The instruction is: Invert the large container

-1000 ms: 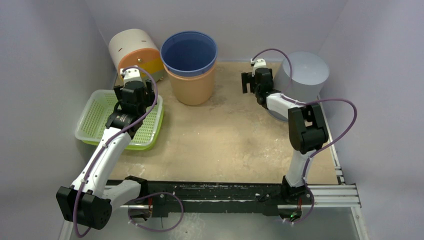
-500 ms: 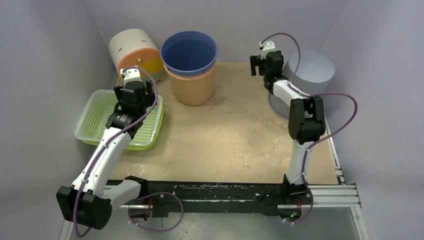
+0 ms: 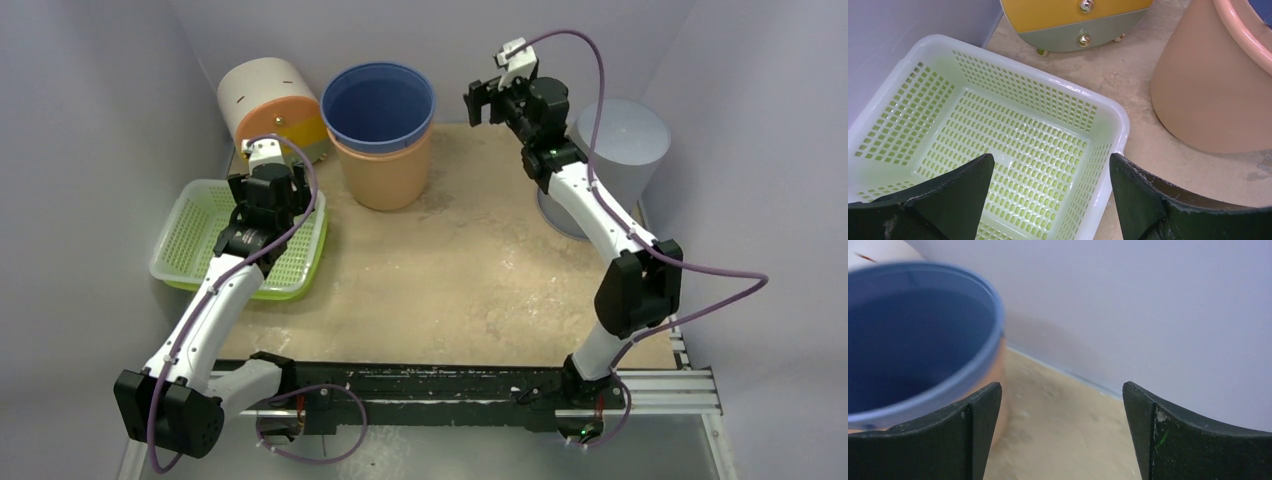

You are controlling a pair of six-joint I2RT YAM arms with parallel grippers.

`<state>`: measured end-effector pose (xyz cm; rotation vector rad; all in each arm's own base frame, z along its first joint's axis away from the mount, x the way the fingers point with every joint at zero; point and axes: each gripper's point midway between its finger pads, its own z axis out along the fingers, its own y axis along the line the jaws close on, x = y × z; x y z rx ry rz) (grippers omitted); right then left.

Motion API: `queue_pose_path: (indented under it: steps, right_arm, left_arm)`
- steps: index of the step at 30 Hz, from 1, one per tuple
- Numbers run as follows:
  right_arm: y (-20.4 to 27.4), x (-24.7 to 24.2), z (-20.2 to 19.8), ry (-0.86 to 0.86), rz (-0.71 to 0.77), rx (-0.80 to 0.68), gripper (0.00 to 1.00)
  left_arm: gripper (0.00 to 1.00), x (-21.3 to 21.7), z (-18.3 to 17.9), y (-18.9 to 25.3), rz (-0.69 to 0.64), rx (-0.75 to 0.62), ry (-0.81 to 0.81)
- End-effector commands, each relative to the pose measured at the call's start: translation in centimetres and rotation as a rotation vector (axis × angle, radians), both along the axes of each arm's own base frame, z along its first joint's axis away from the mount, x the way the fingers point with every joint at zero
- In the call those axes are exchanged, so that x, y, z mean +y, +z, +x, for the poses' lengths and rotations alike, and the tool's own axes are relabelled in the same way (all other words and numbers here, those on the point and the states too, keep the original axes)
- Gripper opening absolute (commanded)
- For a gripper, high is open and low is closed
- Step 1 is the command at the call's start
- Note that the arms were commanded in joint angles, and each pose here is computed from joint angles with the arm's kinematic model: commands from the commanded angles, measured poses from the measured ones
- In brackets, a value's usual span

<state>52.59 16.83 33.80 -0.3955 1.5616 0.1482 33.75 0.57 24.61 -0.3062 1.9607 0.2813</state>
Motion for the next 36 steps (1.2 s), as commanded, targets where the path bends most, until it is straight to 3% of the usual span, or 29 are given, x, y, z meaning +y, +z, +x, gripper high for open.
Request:
queue_pose_path:
  steps: [1, 13, 27, 30, 36]
  right_arm:
    - [3.5, 4.3, -1.0, 0.169, 0.136, 0.032, 0.89]
    - [3.4, 10.7, 3.6, 0.325, 0.305, 0.191, 0.73]
    - [0.9, 13.3, 1.7, 0.342, 0.286, 0.252, 0.69]
    - [-0.6, 13.6, 1.9, 0.338, 0.276, 0.291, 0.62]
    - [-2.3, 12.3, 1.5, 0.268, 0.249, 0.342, 0.38]
  left_arm:
    - [0.82, -0.2, 0.7, 1.4, -0.012, -0.058, 0.003]
    - [0.83, -0.5, 0.5, 1.7, -0.028, -0.069, -0.013]
    - [0.82, -0.6, 0.5, 1.4, -0.027, -0.065, -0.022]
    - [0.82, -0.6, 0.4, 1.5, -0.025, -0.068, -0.019]
    - [0.82, -0.5, 0.4, 1.6, -0.021, -0.071, -0.015]
